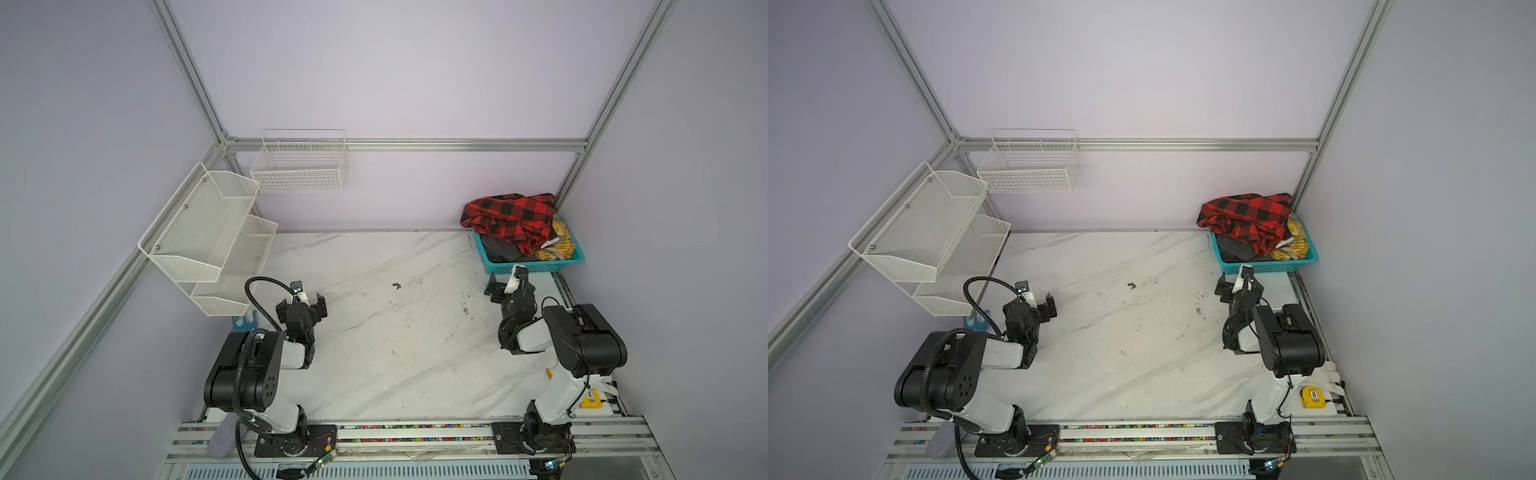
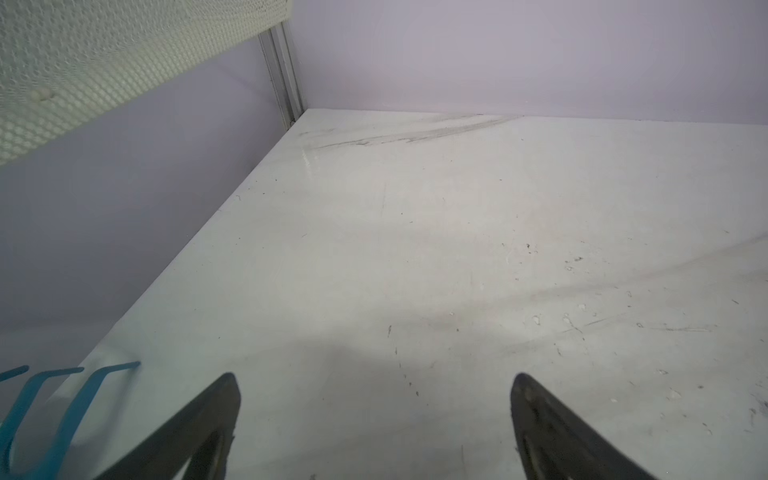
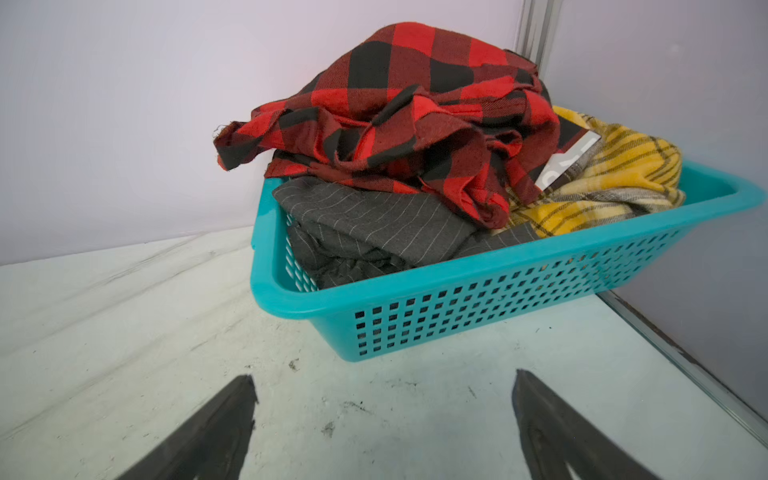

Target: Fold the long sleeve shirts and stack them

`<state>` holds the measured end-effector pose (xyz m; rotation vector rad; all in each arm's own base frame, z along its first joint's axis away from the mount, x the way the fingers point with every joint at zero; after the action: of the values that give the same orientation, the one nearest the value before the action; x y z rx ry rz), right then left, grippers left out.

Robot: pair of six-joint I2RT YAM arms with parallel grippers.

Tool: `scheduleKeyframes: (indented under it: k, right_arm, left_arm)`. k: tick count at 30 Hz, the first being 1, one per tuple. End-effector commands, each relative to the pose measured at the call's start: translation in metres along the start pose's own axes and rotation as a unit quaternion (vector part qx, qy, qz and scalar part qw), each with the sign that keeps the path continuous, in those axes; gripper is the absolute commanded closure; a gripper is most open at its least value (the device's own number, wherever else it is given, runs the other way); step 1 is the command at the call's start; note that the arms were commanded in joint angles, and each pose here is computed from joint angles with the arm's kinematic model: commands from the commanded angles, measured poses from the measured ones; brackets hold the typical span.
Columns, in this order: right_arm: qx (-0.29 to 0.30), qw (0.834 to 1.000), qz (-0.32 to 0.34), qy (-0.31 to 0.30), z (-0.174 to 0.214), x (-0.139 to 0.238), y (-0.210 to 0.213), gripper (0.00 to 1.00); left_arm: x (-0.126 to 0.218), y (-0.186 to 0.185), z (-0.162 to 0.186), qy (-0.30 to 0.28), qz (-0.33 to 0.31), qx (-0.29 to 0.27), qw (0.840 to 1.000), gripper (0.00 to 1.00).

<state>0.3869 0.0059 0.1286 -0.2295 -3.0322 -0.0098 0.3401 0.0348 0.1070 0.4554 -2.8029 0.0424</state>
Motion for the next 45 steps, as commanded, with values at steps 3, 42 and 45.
scheduleKeyframes:
  k: [3,42,45]
  right_arm:
    - [0.009,1.000,-0.007,-0.022,-0.010,0.000,0.003,0.03]
    - [-0.134,0.950,0.143,0.244,-0.158,-0.120,-0.014,0.08]
    - [-0.124,0.946,0.143,0.262,-0.151,-0.145,-0.017,0.07]
  left_arm:
    - [-0.003,-0.003,-0.021,-0.037,-0.001,0.005,0.999,0.00]
    - [0.079,-0.148,-0.193,0.118,0.189,0.105,0.969,0.02]
    - [0.088,-0.164,-0.176,0.139,0.206,0.078,0.966,0.01]
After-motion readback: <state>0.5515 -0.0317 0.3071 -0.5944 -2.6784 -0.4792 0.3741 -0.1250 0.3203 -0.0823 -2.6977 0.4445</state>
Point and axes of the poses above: each gripper's point midway between its finger pads, its own x axis back along the fingers, its own y axis along the line the jaws close on, z = x × y, the point moved 5 cm from there along x, back along the fingers, and after that the axes turned 4 degrees about x, right-handed, at the moved point
